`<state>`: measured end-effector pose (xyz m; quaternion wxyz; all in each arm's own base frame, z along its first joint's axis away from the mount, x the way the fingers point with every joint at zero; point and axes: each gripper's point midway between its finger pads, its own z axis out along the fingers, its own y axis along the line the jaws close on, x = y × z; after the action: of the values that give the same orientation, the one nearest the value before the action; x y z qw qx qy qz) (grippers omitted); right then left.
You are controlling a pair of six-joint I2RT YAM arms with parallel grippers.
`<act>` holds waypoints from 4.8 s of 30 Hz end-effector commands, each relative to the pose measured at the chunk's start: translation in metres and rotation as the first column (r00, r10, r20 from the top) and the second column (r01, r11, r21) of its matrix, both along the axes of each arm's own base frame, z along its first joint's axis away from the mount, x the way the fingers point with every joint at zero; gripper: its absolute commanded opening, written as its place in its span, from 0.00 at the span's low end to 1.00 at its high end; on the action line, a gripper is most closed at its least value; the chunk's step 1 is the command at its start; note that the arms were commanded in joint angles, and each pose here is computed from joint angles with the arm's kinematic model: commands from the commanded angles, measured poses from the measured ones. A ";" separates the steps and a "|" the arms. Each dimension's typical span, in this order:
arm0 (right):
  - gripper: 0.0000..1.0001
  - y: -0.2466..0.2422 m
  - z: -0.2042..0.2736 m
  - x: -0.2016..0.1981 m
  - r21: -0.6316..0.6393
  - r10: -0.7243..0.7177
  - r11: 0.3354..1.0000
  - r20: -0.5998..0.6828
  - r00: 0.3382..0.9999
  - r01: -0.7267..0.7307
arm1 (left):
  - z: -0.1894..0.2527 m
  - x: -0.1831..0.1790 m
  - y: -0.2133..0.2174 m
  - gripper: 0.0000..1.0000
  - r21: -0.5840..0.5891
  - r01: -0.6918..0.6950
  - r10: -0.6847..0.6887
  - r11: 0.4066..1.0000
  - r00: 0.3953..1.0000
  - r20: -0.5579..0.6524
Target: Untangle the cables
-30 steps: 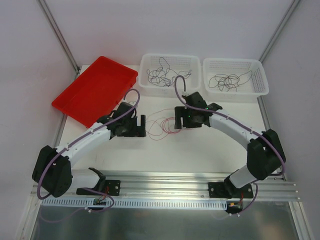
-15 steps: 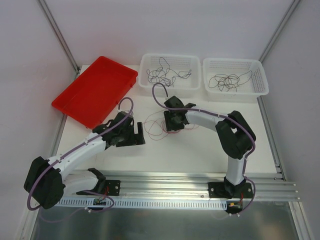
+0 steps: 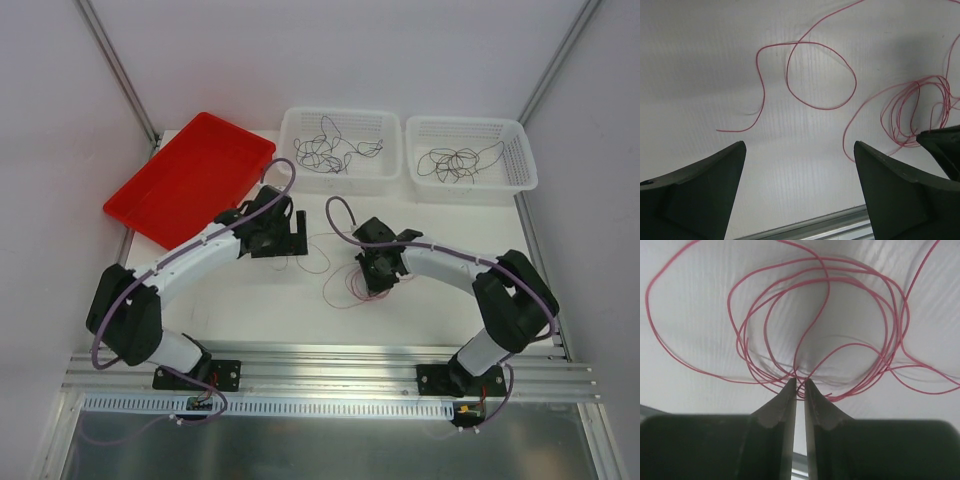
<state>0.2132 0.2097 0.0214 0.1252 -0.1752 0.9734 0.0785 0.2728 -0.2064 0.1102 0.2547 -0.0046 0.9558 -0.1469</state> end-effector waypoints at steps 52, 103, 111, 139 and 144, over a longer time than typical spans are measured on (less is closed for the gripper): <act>0.16 -0.044 -0.013 -0.037 0.154 -0.226 0.956 -0.165 0.960 0.252 | 0.146 0.070 0.010 0.00 0.133 0.064 -0.105 0.989 0.938 0.329; 0.61 0.094 -0.001 0.073 -0.071 -0.097 0.990 0.302 0.948 0.125 | 0.244 -0.038 0.072 0.00 -0.091 0.037 0.015 0.995 0.857 0.514; 0.06 0.018 -0.011 0.066 -0.099 -0.247 0.957 0.222 0.943 0.274 | 0.247 -0.040 0.090 0.00 -0.037 -0.017 0.034 0.999 0.842 0.539; 0.01 -0.288 0.093 0.079 0.205 -0.904 0.426 0.129 0.407 0.881 | 0.233 -0.036 0.226 0.00 0.323 -0.529 0.330 0.785 0.798 0.505; 0.01 -0.296 0.098 0.080 0.228 -0.920 0.391 0.123 0.372 0.892 | 0.235 -0.041 0.252 0.00 0.418 -0.582 0.368 0.697 0.791 0.488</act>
<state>0.2872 -0.0821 0.0962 0.2428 0.3761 0.8940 0.0196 0.2412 0.0221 0.3340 0.4585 -0.1441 0.8642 0.1492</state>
